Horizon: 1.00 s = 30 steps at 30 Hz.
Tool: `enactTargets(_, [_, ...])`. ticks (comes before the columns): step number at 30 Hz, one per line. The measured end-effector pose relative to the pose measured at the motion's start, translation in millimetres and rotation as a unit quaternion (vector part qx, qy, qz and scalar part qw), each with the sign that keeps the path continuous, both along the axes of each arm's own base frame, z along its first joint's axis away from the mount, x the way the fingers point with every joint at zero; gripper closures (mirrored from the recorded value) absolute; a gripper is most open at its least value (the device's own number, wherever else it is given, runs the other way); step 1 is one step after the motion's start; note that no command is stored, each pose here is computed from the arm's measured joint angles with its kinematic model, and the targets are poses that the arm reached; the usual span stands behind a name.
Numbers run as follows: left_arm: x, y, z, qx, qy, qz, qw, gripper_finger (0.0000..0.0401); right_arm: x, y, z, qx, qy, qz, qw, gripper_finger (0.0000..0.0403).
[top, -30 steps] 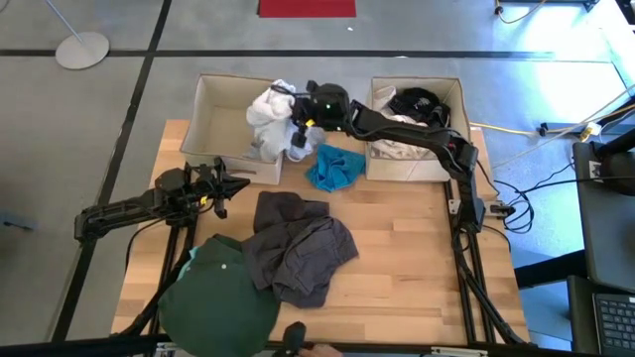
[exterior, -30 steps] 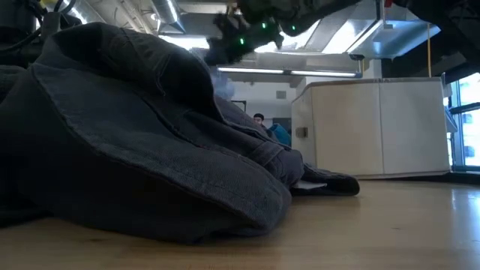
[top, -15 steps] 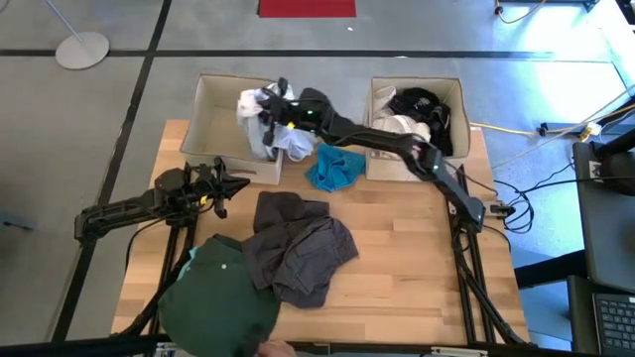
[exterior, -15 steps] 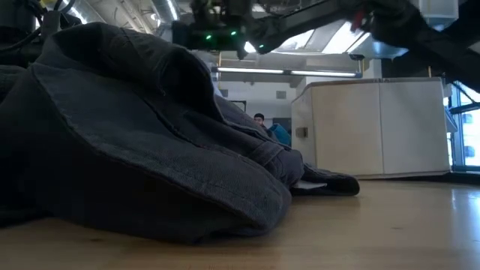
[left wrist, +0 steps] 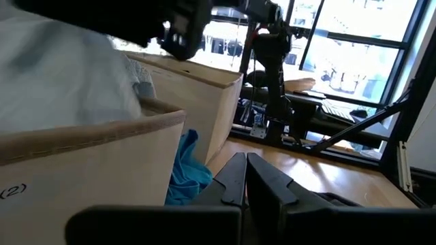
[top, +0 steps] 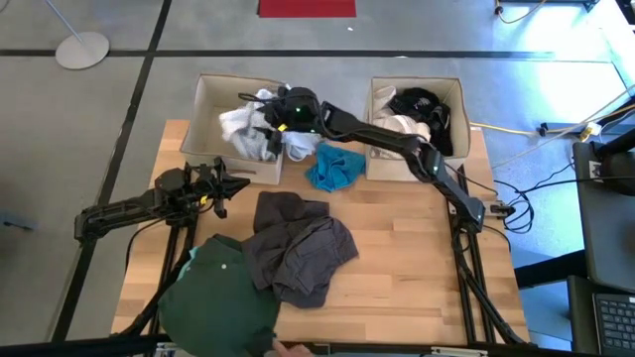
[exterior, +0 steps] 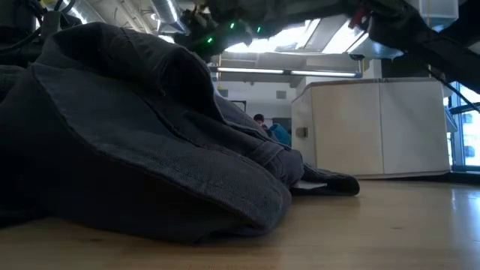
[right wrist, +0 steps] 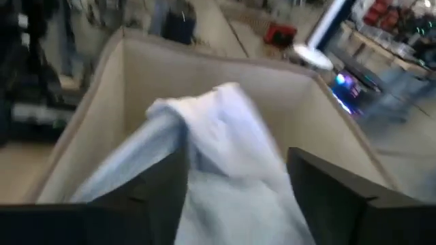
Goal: Sort clothes
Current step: Put the patterned white dress into the left laundry bin
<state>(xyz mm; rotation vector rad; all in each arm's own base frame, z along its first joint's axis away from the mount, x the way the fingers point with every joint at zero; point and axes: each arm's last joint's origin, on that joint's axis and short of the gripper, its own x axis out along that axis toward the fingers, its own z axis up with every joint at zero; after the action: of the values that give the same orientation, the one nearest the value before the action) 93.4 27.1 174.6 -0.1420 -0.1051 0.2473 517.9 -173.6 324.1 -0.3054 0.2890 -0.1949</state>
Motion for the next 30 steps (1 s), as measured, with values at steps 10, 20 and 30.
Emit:
enactTargets(10, [0.0, 0.0, -0.2, -0.006, -0.001, -0.001, 1.0, 0.0397, -83.5, 29.2, 64.9, 0.053, 0.179, -0.048, 0.981, 0.0098])
enactTargets(20, [0.0, 0.0, -0.3, -0.009, -0.001, -0.001, 1.0, 0.0397, -74.2, 25.3, -44.0, 0.098, 0.29, -0.062, 0.95, 0.01])
enactTargets(30, [0.2, 0.0, -2.3, -0.013, 0.009, -0.001, 1.0, 0.0397, -63.5, -2.3, -86.6, -0.023, 0.146, -0.196, 0.969, 0.01])
